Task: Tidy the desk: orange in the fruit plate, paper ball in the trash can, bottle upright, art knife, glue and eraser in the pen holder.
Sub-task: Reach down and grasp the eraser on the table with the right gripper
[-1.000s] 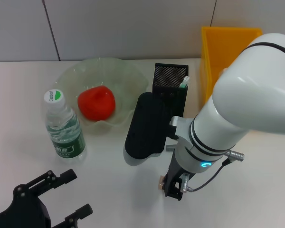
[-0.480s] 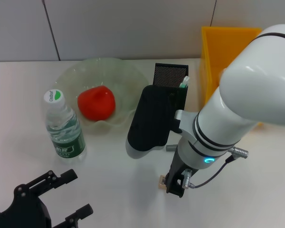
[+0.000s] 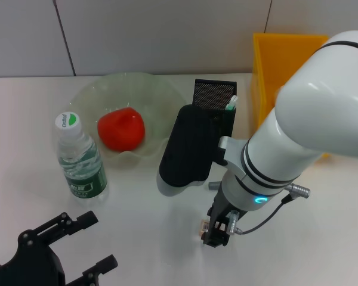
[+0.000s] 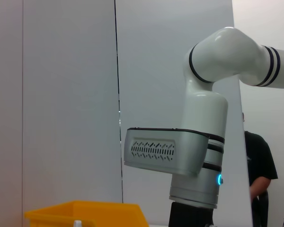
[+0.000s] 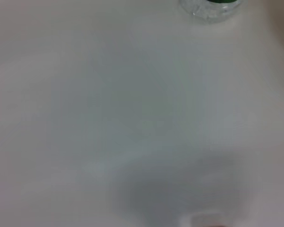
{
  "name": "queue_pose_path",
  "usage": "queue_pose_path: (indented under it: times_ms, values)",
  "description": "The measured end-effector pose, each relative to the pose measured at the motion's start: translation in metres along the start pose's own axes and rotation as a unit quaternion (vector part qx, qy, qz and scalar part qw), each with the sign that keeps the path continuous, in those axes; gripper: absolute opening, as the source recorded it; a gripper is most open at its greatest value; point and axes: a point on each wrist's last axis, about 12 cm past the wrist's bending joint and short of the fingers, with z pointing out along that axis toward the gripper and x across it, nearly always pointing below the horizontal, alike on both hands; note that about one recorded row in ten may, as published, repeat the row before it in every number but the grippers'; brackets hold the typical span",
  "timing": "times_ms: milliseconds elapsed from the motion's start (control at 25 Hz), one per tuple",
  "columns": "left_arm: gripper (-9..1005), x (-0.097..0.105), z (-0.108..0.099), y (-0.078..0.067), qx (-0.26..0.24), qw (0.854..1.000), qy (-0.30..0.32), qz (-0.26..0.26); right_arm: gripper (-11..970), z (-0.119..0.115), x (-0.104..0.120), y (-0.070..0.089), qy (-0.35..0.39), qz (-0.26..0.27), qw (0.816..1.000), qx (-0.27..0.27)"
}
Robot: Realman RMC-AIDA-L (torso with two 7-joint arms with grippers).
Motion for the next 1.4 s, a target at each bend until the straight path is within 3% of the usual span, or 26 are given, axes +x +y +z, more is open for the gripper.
queue_pose_path:
  times_ms: [200, 640, 960, 1200, 1400]
  values:
    - [670, 0.0, 0.0, 0.0, 0.0, 1.0, 0.0, 0.0, 515, 0.001, -0.001, -0.001, -0.002, 0.001, 1.0, 0.002]
    - [670, 0.0, 0.0, 0.0, 0.0, 1.0, 0.0, 0.0, 705, 0.007, 0.001, -0.001, 0.002, 0.001, 1.0, 0.002]
    - [670, 0.0, 0.0, 0.0, 0.0, 1.0, 0.0, 0.0, 698, 0.011, 0.002, 0.005, 0.011, -0.014, 1.0, 0.004]
    - [671, 0.0, 0.0, 0.0, 0.0, 1.0, 0.0, -0.001, 603, 0.01, 0.001, 0.004, 0.01, -0.013, 1.0, 0.005]
    - [671, 0.0, 0.001, 0.0, 0.001, 1.0, 0.0, -0.001, 398, 0.01, 0.0, 0.004, 0.01, -0.015, 1.0, 0.006]
